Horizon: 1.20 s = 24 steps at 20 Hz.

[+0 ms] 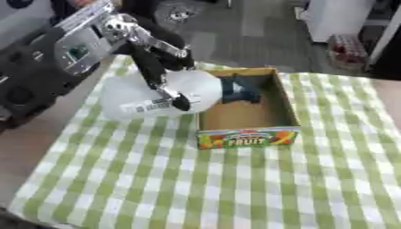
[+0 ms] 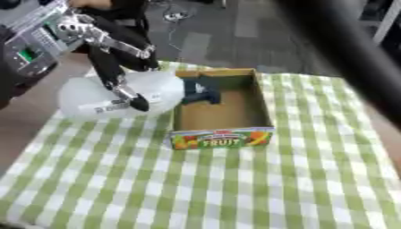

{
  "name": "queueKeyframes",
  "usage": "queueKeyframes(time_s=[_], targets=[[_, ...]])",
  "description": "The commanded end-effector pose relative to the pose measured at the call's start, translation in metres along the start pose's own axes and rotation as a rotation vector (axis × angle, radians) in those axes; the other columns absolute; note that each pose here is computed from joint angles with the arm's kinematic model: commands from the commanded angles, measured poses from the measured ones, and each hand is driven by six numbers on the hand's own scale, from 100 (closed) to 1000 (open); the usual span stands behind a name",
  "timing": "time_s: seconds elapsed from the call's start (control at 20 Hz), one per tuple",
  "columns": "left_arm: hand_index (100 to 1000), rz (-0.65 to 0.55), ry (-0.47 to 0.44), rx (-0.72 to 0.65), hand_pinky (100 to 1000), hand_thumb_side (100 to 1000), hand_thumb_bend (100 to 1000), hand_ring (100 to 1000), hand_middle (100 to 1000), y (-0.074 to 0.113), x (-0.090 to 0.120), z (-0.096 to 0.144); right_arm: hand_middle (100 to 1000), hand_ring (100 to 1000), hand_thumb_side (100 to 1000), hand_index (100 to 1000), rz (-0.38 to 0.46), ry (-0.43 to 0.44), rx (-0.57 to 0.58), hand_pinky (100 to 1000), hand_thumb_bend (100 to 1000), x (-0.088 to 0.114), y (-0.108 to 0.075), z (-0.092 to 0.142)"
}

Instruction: Pick up objects on the table and place them in the box.

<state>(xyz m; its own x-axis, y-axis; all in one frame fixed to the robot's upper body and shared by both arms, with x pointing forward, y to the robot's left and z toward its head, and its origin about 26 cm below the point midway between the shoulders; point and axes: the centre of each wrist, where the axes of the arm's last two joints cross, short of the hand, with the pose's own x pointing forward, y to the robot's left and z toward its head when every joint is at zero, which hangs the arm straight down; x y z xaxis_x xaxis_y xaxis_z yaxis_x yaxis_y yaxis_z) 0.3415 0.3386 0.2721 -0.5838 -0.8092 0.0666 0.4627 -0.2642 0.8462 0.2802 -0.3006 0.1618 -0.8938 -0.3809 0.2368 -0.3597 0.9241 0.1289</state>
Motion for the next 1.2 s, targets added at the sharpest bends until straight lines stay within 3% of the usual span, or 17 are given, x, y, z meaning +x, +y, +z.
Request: queueKeyframes(time_s=[0.05,0.55,0.6,0.65,1.2], targets=[[203,-0.04,0.013,0.022,100,807,123,100,100,0.012,-0.002,0.004,601,560,912,737,0.006,-0.015,0.029,394,549,0.003,-0.001,-0.008],[200,-0.083,0.011,0.069,100,813,124,100,100,0.02,-0.017,-0.018,601,561,910,737,-0.005,-0.013,0.029,395,550,0.002,0.001,-0.01],[200,-0.097,0.011,0.075,100,742,236,100,100,0.022,-0.018,-0.021,601,561,903,737,-0.008,-0.014,0.029,395,558,0.002,0.001,-0.01],[200,-0.108,0.011,0.084,100,815,124,100,100,0.023,-0.02,-0.024,601,560,911,736,-0.01,-0.014,0.029,395,550,0.002,0.001,-0.01],[196,-0.22,-0.078,0.26,100,821,121,100,100,0.029,-0.038,-0.057,604,561,908,735,-0.082,-0.031,0.039,399,555,-0.007,0.012,-0.023]])
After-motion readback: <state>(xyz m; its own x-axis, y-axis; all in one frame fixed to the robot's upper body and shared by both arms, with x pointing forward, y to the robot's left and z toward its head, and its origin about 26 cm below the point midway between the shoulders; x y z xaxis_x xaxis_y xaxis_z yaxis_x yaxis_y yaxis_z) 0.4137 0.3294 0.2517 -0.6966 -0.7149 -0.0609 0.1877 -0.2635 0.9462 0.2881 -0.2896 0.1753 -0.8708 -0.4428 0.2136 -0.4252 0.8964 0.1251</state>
